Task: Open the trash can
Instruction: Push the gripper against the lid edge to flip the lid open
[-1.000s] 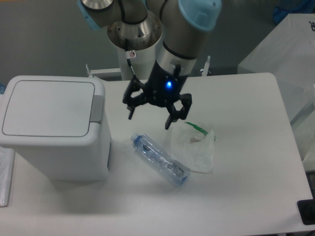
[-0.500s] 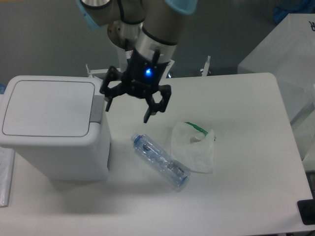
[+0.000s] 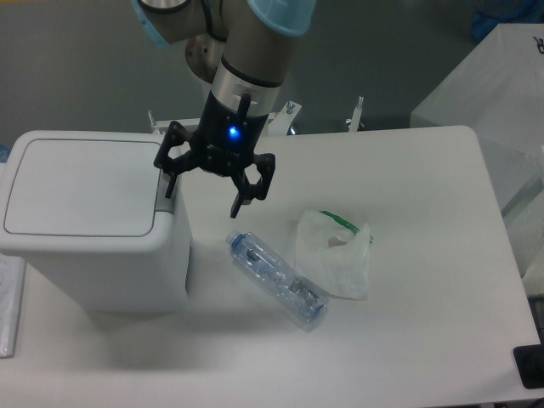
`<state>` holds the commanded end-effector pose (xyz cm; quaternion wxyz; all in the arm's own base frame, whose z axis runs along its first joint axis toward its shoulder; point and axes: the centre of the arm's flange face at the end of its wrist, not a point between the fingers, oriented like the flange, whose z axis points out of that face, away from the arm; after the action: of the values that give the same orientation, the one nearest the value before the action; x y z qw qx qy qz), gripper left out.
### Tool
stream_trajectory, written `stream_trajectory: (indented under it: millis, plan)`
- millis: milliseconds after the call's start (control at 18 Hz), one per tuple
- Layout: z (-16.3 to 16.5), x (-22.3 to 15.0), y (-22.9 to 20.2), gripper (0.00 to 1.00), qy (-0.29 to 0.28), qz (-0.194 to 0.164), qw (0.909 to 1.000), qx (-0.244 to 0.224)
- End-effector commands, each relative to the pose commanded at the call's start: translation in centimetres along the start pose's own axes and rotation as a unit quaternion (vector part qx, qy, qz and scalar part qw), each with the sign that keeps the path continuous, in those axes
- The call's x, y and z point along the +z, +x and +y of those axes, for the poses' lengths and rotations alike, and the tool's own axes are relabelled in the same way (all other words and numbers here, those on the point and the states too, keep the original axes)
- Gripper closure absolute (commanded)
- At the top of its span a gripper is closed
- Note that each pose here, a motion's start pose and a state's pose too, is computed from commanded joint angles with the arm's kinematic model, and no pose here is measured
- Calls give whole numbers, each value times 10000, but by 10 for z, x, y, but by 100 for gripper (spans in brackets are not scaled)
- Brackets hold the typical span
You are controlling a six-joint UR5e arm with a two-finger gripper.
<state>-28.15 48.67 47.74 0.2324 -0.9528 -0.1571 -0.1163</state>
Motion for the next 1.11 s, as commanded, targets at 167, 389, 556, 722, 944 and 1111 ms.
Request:
stream_trajectory:
  millis: [167, 389, 556, 722, 944, 1111]
  plan:
    - [0, 0, 0, 0, -11, -21, 10000, 8]
    - [1, 3, -2, 0, -38, -16, 10000, -14]
    - [5, 8, -3, 0, -81, 6, 10000, -38]
    - [4, 7, -2, 0, -75, 3, 10000, -35]
    - [-5, -6, 1, 0, 44, -48, 10000, 31]
    - [-20, -26, 0, 0, 302, -187, 9992, 156]
